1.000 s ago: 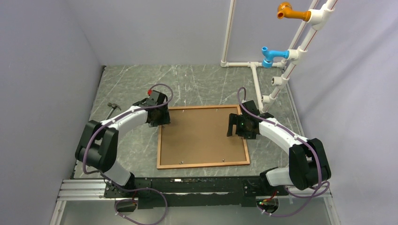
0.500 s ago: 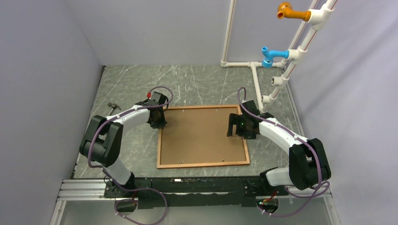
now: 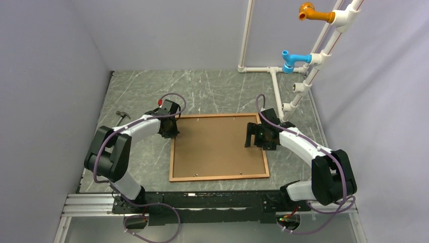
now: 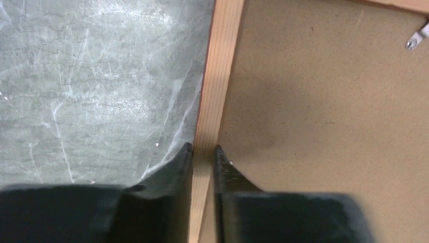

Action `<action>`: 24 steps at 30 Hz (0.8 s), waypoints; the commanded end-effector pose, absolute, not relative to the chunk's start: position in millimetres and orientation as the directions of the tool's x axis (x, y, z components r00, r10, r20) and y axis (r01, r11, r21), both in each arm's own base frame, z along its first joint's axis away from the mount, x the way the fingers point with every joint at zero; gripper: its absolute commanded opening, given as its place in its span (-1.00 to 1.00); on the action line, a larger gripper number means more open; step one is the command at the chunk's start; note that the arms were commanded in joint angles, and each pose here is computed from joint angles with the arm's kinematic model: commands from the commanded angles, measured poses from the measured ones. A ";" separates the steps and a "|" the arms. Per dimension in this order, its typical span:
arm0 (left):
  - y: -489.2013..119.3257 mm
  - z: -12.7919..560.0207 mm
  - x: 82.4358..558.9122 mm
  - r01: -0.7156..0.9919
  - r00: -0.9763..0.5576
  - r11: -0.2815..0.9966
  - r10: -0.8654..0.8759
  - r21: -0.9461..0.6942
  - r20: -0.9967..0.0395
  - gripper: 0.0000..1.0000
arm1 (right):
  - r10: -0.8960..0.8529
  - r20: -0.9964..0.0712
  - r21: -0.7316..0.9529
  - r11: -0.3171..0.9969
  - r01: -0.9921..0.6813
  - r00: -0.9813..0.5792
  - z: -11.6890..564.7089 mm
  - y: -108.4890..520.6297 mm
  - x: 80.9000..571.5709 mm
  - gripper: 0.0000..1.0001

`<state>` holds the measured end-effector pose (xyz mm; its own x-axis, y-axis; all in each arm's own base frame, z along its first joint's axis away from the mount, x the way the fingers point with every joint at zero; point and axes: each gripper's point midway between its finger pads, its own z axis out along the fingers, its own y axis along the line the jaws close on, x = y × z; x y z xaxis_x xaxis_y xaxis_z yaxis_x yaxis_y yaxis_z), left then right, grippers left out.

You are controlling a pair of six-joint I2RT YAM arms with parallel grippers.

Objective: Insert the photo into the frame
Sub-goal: Install the photo frame at the center of the board, then move the photo frame to the center of the board.

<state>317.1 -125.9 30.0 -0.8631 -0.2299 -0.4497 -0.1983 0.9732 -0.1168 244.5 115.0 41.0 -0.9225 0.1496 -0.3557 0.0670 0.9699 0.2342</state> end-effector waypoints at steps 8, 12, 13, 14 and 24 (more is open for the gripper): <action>-140.1 94.8 297.1 -0.129 -0.821 0.953 -0.258 -0.274 -0.510 0.78 | 0.206 -0.353 0.188 0.971 0.146 -0.913 43.9 98.6 232.2 0.87; -142.3 88.8 272.4 -0.121 -0.833 0.935 -0.279 -0.334 -0.479 0.86 | 0.250 -0.403 0.160 0.966 0.201 -0.880 55.0 86.4 233.0 0.88; -141.8 83.6 264.5 -0.126 -0.836 0.930 -0.287 -0.346 -0.467 0.87 | 0.260 -0.410 0.155 0.964 0.215 -0.874 56.6 83.6 232.1 0.88; -143.0 78.9 255.8 -0.127 -0.843 0.921 -0.296 -0.367 -0.449 0.88 | 0.271 -0.417 0.147 0.962 0.230 -0.868 58.0 80.4 231.3 0.89; -152.0 38.0 194.4 -0.157 -0.886 0.848 -0.348 -0.506 -0.308 0.83 | 0.320 -0.291 0.232 0.938 0.258 -0.902 33.4 96.5 204.9 0.87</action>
